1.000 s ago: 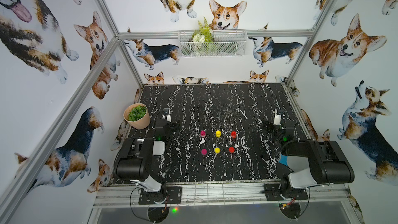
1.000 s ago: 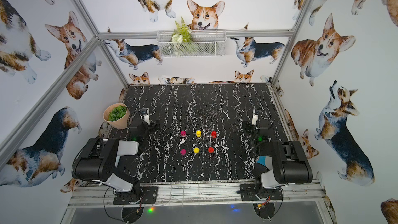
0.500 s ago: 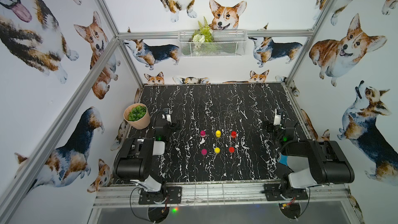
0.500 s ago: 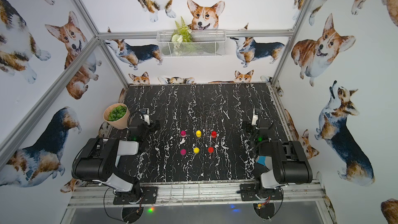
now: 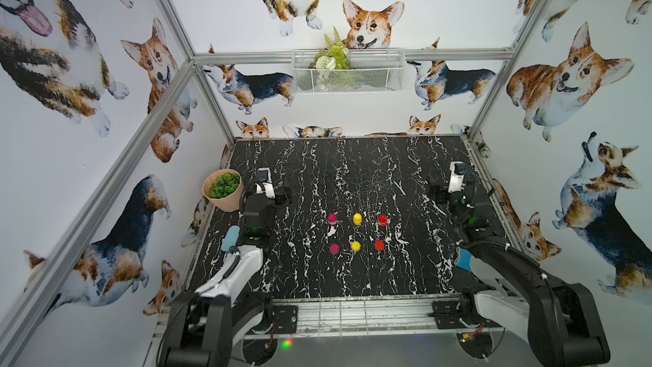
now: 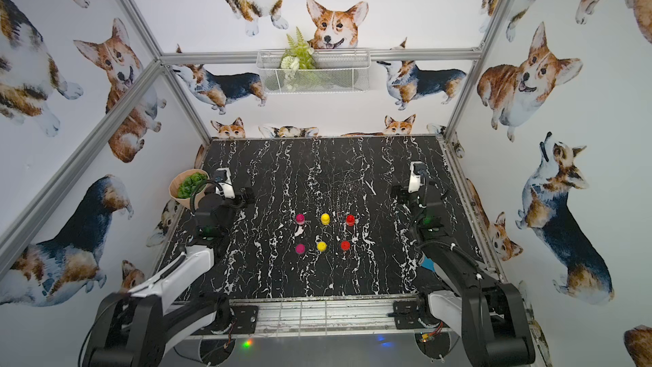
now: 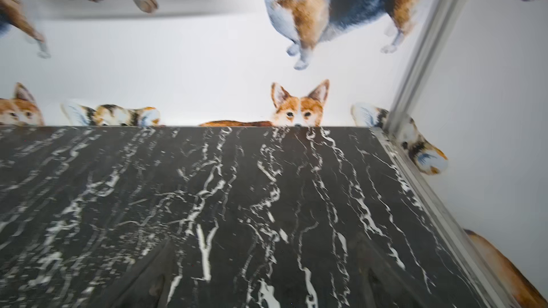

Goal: Close the paint jar lid
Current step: Pick up the paint jar from the center of the board.

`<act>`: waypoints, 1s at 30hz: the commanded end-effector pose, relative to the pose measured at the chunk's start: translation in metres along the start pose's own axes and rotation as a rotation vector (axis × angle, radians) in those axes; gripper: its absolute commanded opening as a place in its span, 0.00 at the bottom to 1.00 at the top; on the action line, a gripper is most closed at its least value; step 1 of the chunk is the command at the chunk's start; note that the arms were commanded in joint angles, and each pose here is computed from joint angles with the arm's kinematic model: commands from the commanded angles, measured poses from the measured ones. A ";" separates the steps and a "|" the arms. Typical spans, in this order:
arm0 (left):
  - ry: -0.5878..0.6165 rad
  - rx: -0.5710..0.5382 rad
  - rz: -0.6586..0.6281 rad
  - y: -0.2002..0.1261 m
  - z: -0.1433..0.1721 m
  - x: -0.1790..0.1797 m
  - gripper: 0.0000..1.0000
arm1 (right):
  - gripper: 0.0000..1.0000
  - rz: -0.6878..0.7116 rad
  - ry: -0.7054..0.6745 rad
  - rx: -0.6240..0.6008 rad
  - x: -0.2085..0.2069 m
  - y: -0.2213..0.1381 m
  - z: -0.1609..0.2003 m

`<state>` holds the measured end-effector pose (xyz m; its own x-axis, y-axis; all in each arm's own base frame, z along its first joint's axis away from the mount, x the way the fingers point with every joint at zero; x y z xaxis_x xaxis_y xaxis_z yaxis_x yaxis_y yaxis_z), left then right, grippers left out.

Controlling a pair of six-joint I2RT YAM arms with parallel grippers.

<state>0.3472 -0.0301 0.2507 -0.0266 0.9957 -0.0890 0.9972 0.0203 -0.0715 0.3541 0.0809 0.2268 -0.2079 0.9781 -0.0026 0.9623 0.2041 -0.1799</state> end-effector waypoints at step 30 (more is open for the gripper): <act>-0.166 0.396 0.632 -0.237 -0.065 -0.070 0.87 | 0.64 -0.683 -0.310 0.637 0.335 0.008 0.110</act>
<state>0.1218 -0.1009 0.3434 0.5197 0.7789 -0.3510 0.7360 -0.6168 -0.2790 0.2625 0.4048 0.1209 -0.8388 0.5356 0.0978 0.3072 0.6138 -0.7272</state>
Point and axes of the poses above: each gripper's point midway between its finger pads, its own y axis out along the fingers, its own x axis along the line the jaws close on, z = x × y, the point moved 1 cm from there along -y, back along the fingers, and after that the axes turned 3 degrees about -y, right-handed, at the moved point
